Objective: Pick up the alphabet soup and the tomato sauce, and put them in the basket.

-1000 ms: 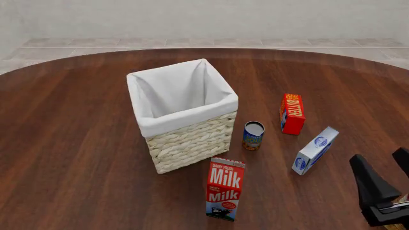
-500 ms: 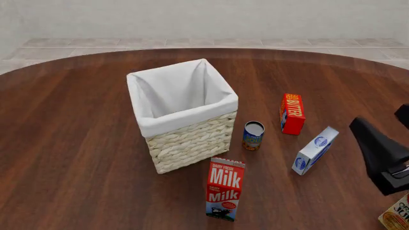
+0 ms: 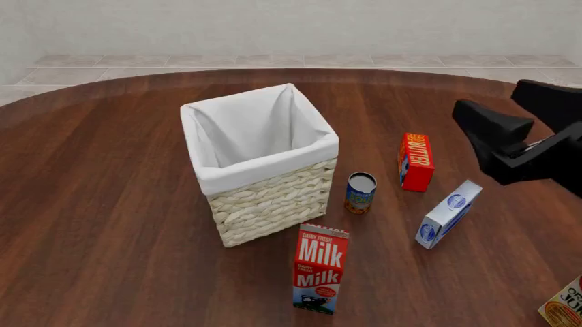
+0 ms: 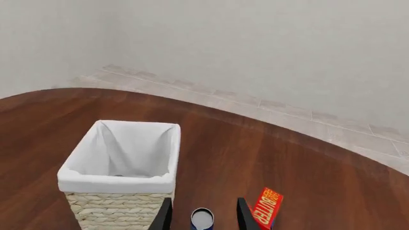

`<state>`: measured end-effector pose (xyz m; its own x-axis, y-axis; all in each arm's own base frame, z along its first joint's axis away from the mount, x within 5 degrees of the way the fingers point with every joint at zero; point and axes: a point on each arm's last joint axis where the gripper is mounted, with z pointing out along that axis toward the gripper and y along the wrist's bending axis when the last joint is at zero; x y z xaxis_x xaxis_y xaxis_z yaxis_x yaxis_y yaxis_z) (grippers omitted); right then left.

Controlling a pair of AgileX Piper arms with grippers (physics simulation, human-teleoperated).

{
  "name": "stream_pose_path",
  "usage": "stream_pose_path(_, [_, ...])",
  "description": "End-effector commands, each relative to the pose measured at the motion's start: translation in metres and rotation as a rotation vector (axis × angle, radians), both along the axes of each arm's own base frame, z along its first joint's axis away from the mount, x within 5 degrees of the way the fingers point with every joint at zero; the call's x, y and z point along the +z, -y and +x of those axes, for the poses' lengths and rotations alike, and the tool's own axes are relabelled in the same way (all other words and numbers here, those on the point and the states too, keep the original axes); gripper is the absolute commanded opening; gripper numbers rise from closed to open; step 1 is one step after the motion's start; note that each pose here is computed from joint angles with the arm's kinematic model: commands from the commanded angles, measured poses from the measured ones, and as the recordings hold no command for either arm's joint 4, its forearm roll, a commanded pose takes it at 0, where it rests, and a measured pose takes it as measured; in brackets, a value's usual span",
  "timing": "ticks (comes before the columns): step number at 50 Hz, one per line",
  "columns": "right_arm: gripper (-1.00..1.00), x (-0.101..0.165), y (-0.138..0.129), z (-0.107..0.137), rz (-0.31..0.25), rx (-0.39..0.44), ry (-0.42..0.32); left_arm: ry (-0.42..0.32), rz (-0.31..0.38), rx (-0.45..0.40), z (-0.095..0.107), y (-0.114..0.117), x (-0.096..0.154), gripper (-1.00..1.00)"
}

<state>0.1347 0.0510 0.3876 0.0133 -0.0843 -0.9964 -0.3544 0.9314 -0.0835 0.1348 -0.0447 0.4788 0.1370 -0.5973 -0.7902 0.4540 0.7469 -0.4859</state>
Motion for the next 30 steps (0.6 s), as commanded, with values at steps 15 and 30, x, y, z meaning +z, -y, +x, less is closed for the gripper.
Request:
stream_pose_path(15, [1.0,0.013,-0.029,0.097,-0.091,-0.027,-0.217,0.016,-0.023,-0.014,-0.005,-0.001,0.0,1.0])
stream_pose_path(30, [1.0,-0.017,-0.045,0.118,-0.14,0.001,-0.344,0.015,-0.036,-0.022,-0.001,0.001,-0.007,1.0])
